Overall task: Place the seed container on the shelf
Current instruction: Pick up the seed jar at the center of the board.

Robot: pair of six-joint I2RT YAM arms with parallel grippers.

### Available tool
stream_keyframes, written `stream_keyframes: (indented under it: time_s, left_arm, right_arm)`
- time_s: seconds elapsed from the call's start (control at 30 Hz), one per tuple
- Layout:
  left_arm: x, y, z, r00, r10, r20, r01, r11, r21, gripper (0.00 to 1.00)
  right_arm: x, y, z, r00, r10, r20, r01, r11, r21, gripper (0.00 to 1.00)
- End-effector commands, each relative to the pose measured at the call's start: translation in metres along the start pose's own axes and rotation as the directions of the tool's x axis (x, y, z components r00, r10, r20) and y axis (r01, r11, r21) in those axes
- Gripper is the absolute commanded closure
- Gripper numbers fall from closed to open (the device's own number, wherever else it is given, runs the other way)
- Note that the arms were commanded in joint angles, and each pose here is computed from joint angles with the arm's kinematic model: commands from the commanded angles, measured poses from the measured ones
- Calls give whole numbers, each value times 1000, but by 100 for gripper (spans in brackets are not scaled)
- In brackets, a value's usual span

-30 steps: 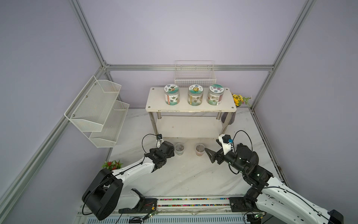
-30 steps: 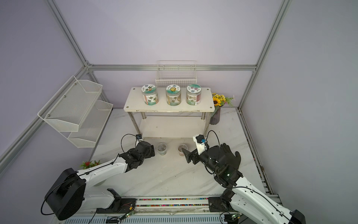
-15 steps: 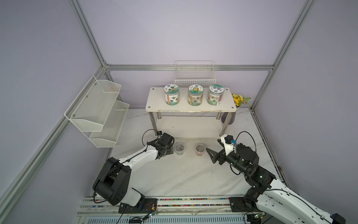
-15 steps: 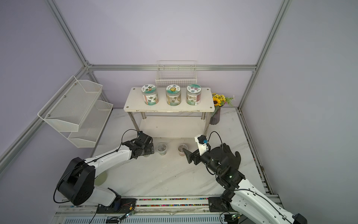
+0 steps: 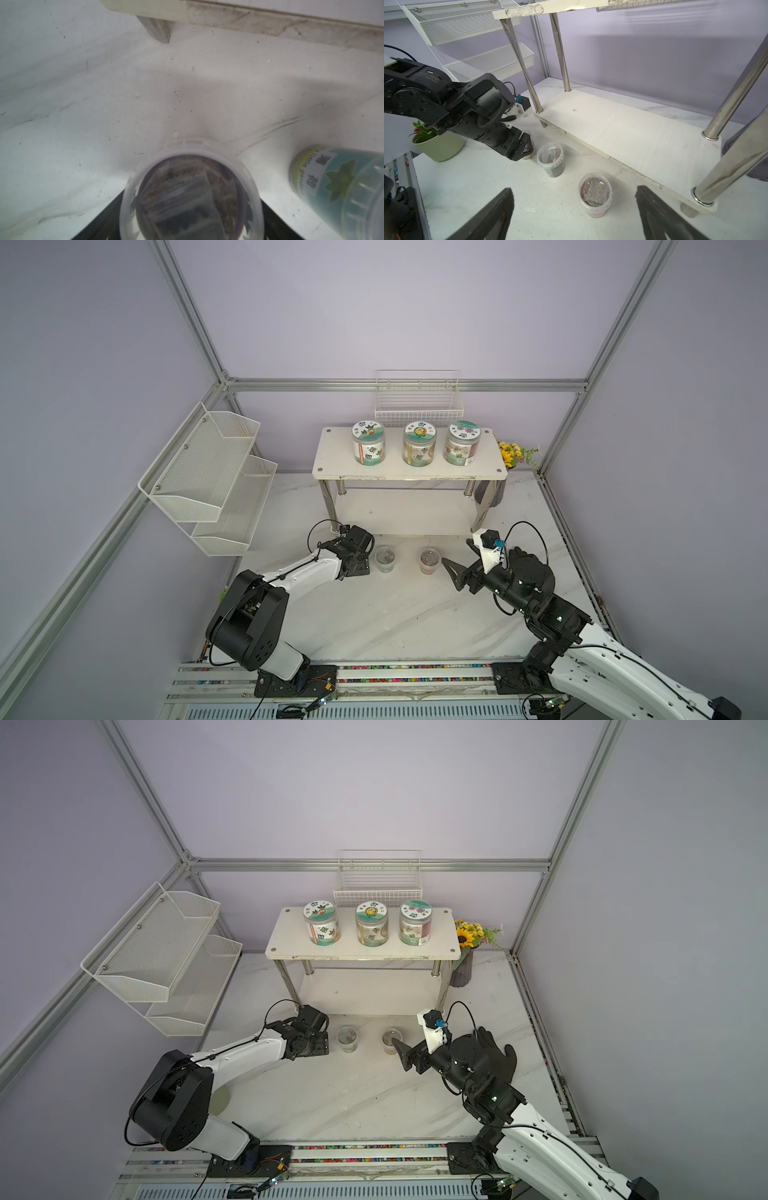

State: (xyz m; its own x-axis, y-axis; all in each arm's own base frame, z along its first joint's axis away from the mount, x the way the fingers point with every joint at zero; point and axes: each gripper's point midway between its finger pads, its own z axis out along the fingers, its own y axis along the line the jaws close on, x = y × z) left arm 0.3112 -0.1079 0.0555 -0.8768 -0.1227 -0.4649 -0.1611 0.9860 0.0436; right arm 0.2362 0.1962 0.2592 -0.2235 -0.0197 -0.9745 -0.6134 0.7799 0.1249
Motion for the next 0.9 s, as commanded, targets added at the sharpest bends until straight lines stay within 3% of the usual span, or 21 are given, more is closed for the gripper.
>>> stream_keyframes:
  time_s: [0.0, 0.13, 0.57, 0.87]
  left_arm:
    - [-18, -2, -10, 999, 10, 50, -10, 1000, 10, 19]
    - [-23, -4, -12, 998, 22, 63, -23, 1000, 13, 20]
    - [-27, -6, -17, 996, 34, 85, -37, 999, 26, 35]
    - [-36, -4, -50, 985, 44, 170, -60, 994, 89, 40]
  right_arm:
    - [-17, 4, -2, 999, 9, 38, -9, 1000, -14, 5]
    - [-18, 5, -1, 999, 8, 36, -7, 1000, -15, 5]
    - [-19, 5, 0, 999, 8, 32, -8, 1000, -18, 6]
    - [-20, 6, 1, 999, 8, 34, -7, 1000, -20, 7]
